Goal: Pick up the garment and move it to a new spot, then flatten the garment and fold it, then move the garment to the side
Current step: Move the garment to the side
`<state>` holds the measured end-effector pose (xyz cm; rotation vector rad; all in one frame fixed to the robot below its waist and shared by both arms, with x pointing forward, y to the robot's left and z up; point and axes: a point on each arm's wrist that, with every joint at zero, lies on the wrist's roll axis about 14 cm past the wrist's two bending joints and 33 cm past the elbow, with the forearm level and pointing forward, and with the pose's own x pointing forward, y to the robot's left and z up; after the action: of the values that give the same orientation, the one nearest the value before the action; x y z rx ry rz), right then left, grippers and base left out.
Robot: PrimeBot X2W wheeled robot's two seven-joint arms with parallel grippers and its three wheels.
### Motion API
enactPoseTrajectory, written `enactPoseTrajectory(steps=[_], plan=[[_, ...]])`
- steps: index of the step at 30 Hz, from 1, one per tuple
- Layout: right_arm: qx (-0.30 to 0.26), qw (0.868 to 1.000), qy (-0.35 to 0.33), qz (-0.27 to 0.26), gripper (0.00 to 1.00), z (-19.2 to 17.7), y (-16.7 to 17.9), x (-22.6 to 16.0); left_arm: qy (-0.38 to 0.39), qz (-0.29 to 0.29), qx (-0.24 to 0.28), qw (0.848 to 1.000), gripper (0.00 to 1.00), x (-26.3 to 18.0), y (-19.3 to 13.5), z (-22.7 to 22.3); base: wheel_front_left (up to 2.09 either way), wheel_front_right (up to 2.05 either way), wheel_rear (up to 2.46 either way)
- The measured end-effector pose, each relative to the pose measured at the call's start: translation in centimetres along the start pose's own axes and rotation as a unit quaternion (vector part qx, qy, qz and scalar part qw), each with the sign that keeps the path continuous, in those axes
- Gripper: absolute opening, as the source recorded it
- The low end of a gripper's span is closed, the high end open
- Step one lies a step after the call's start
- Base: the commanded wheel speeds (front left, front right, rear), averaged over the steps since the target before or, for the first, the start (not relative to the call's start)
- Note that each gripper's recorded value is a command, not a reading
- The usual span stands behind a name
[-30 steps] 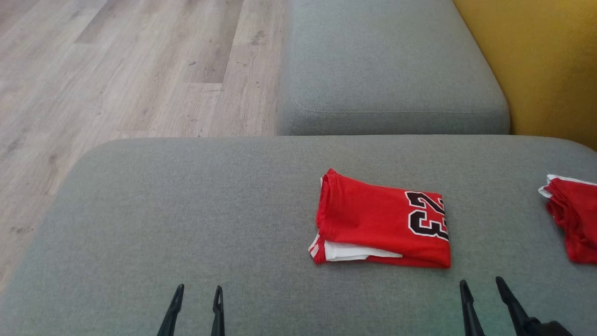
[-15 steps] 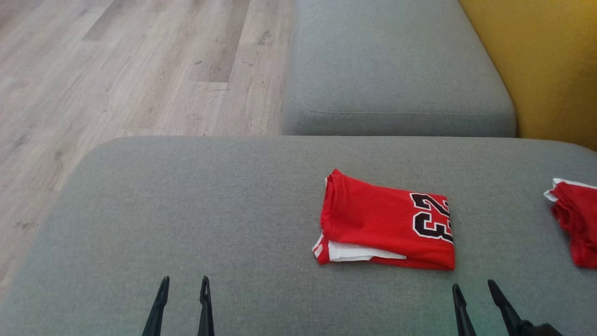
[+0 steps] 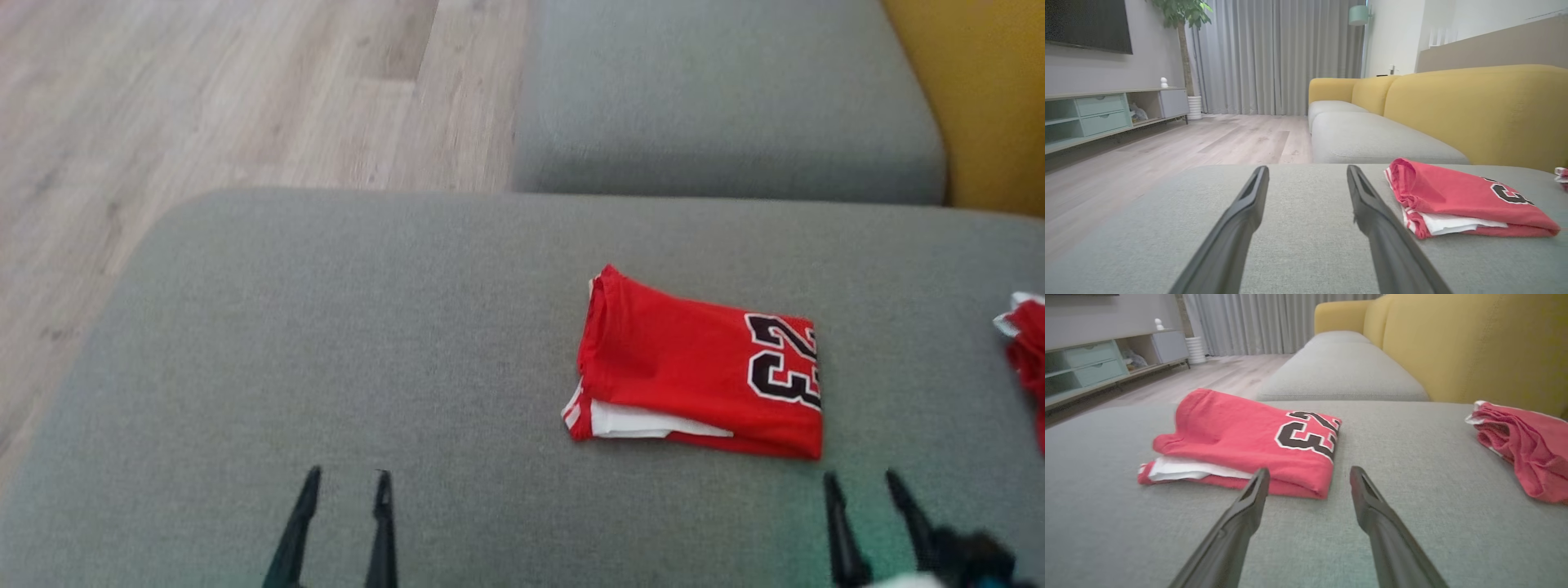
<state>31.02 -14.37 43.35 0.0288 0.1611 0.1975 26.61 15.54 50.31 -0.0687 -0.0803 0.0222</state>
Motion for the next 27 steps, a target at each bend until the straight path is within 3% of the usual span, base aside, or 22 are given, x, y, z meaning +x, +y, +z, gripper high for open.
enactPoseTrajectory(steps=[8, 15, 16, 17, 18, 23, 27], plan=[[0.022, 0.998, 0.052, -0.02, 1.0, 0.4, -2.7, 7.5, 0.011, -0.043, 0.005, 0.999, 1.0, 2.0, -2.3, -0.3, 0.0, 0.0, 0.0], [0.05, 0.987, 0.148, -0.025, 1.0, -3.3, -3.3, 9.1, 0.022, -0.051, 0.004, 0.998, 1.0, 2.9, -2.9, -0.9, 0.0, 0.0, 0.0], [0.054, 0.985, 0.165, -0.021, 0.65, -4.1, -3.1, 9.0, 0.022, -0.054, 0.003, 0.998, 1.0, 3.0, -3.1, -0.9, 0.0, 0.0, 0.0], [0.059, 0.982, 0.178, -0.017, 0.15, -4.8, -2.7, 9.0, 0.021, -0.057, 0.003, 0.998, 1.0, 3.3, -3.2, -0.8, 0.0, 0.0, 0.0], [0.071, 0.98, 0.185, -0.016, 0.0, -5.2, -2.4, 9.0, 0.02, -0.059, 0.003, 0.998, 1.0, 3.5, -3.4, -0.8, 0.0, 0.0, 0.0], [0.093, 0.979, 0.179, -0.016, 0.0, -4.9, -2.5, 9.7, 0.022, -0.072, 0.003, 0.997, 1.0, 4.4, -4.1, -1.0, 0.0, 0.0, 0.0], [0.07, 0.985, 0.156, -0.031, 0.0, -3.7, -5.0, 10.1, 0.026, -0.086, 0.002, 0.996, 1.0, 5.2, -4.9, -1.3, 0.0, 0.0, 0.0]])
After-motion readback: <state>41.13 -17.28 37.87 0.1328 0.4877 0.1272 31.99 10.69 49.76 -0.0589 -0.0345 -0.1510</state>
